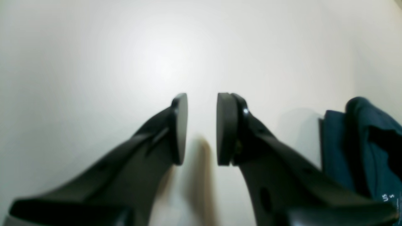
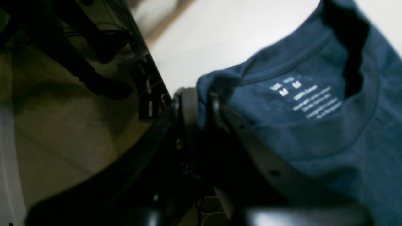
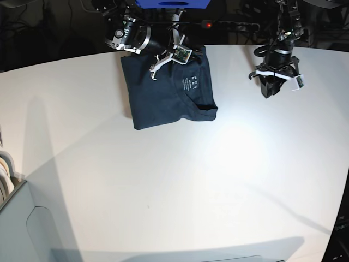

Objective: Fold the T-shirt properly

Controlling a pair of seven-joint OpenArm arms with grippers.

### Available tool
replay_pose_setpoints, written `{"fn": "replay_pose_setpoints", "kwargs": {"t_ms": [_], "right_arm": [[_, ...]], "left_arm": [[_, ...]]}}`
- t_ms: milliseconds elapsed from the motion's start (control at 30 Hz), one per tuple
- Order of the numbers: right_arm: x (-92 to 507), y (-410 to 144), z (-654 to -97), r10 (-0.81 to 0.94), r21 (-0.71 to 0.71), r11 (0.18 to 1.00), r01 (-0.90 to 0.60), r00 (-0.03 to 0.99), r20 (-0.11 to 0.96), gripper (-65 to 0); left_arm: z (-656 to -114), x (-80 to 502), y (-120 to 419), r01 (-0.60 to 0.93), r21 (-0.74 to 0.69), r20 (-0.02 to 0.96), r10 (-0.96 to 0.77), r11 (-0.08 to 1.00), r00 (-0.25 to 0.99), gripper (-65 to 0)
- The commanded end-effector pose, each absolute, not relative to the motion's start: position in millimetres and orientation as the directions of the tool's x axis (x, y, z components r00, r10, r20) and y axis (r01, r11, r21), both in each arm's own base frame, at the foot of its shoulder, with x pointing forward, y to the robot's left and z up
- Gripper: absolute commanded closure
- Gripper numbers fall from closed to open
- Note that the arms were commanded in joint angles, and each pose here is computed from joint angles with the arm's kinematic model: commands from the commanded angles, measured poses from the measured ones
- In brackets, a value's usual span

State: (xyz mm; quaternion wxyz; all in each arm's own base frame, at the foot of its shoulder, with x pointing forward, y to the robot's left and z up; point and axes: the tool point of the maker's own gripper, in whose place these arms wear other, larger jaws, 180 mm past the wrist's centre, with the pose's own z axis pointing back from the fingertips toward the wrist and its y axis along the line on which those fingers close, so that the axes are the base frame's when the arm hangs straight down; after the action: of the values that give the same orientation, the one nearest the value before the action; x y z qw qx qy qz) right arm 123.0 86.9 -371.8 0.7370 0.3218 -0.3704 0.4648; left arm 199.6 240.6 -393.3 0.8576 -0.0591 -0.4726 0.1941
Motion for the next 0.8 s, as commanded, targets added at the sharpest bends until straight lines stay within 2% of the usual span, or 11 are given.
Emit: {"fn": "replay_pose_setpoints", "kwargs": {"t_ms": [0,67,200,267,400,600,700,767], "right_arm": [[124,94,-363,0.409,0.14,0.344,-0.929,0.283,0.868,-6.0],[121,95,-369,0.416,0.153,0.338,-0.928,0.294,0.861,-13.1],[112,104,-369,0.427,0.154,0.288,-0.945,0.271,0.863,-31.7],[106,105,-367,0.434,0.144,0.257,-0.956,0.247,0.867,-36.9],[124,96,-349,0.425,0.07,0.276,-0.959,0.187,0.886,-37.7],[173,51,-313,0.414,-0.077,0.429,-0.9,0.12,0.902,-37.9],[194,25,-309,0.434,-0.125,0.498,-0.858,0.122,0.893,-38.3],[208,7,-308,0.448,-0.155,0.542,-0.826,0.128,0.885,-38.4]], "left_arm": [[-382,204,243,-0.263,-0.285,0.811,0.379,0.922,0.446,-15.6],[-382,204,243,-0.263,-0.285,0.811,0.379,0.922,0.446,-15.6],[-382,204,243,-0.263,-0.285,0.811,0.379,0.922,0.446,-15.6],[-382,204,243,-0.263,-0.285,0.811,0.379,0.922,0.446,-15.6],[-372,209,240,-0.245,-0.289,0.825,0.371,0.925,0.427,-15.7],[-342,217,227,-0.19,-0.299,0.856,0.351,0.935,0.379,-16.0],[-330,216,203,-0.147,-0.337,0.855,0.368,0.93,0.366,-16.1],[-328,214,188,-0.122,-0.359,0.846,0.378,0.925,0.375,-18.4]]}}
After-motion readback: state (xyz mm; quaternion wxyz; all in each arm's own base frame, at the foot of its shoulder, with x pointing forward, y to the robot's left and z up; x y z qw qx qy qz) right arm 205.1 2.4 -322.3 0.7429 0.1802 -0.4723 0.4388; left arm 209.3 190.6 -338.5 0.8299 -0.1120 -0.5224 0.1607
